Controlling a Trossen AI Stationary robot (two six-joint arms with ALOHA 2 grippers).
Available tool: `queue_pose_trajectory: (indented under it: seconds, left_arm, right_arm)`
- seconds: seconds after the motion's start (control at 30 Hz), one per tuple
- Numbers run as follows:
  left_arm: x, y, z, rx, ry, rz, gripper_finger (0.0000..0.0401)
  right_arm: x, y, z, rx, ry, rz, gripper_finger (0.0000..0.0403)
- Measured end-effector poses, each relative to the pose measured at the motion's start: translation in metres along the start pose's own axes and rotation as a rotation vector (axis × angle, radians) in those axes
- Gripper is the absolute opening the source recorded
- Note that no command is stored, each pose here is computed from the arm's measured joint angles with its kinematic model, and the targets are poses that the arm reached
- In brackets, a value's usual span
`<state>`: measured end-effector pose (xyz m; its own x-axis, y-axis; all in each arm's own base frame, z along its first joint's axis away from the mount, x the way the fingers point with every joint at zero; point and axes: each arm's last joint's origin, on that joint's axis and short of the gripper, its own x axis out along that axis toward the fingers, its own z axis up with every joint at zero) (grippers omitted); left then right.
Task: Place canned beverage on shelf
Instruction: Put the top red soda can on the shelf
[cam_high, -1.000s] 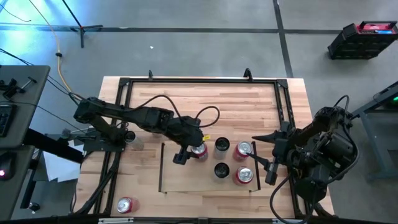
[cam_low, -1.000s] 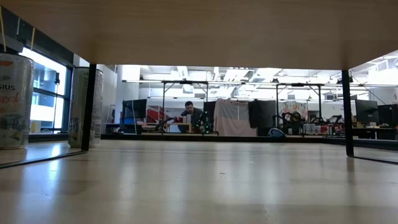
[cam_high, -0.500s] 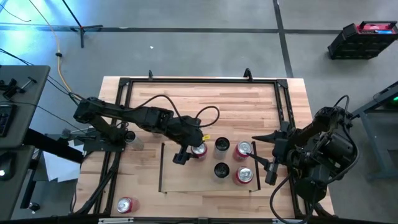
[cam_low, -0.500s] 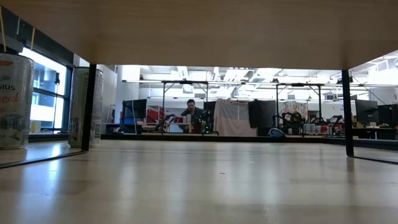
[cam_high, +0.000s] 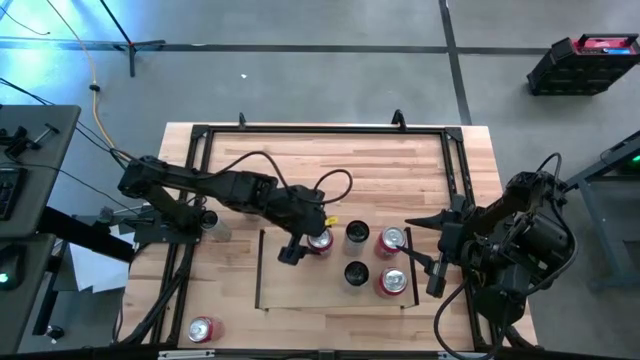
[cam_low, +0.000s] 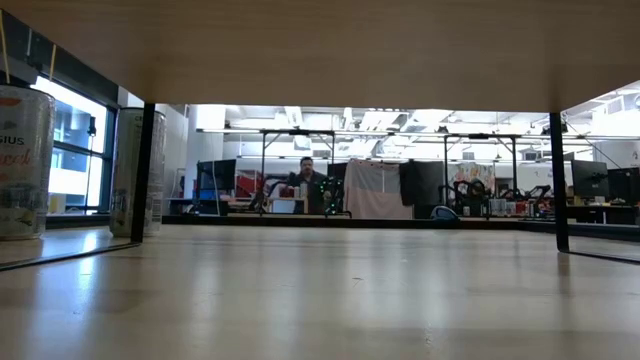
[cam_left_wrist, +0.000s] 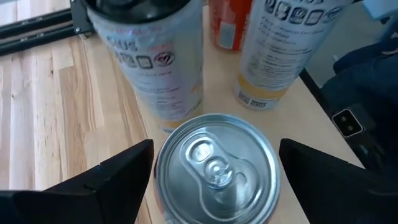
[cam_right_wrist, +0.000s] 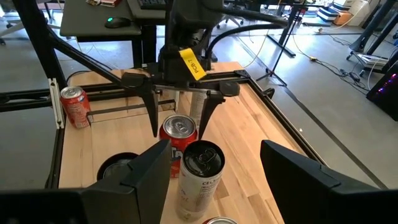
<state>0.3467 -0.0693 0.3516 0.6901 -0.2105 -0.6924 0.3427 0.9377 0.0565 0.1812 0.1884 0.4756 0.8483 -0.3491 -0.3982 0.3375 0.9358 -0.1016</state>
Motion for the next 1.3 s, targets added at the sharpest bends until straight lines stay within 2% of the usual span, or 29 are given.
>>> queue_pose_trajectory:
  seconds: [0.6, 0.73, 0.9, 1.0, 1.13, 1.3]
  left_arm:
    - [-0.023, -0.006, 0.019, 0.030, -0.088, -0.001, 0.0340]
    - [-0.044, -0.008, 0.016, 0.017, -0.090, 0.009, 0.0340]
    - [-0.088, -0.020, 0.009, -0.002, -0.091, 0.086, 0.0340]
    - [-0.097, -0.026, 0.002, -0.036, -0.043, 0.097, 0.0340]
    - [-0.088, -0.032, -0.011, -0.063, 0.050, 0.136, 0.0340]
    - [-0.060, -0.035, -0.031, -0.062, 0.134, 0.141, 0.0340]
  right_arm:
    - [0.000, 0.001, -0.001, 0.017, 0.023, 0.020, 0.0231]
    - [0.000, 0.002, -0.001, 0.022, 0.032, 0.026, 0.0231]
    - [0.002, 0.005, -0.002, 0.017, 0.036, 0.025, 0.0231]
    - [0.003, 0.006, -0.003, 0.005, 0.035, 0.021, 0.0231]
    - [0.003, 0.007, -0.003, -0.006, 0.028, 0.015, 0.0231]
    - [0.003, 0.007, -0.003, -0.005, 0.031, 0.017, 0.0231]
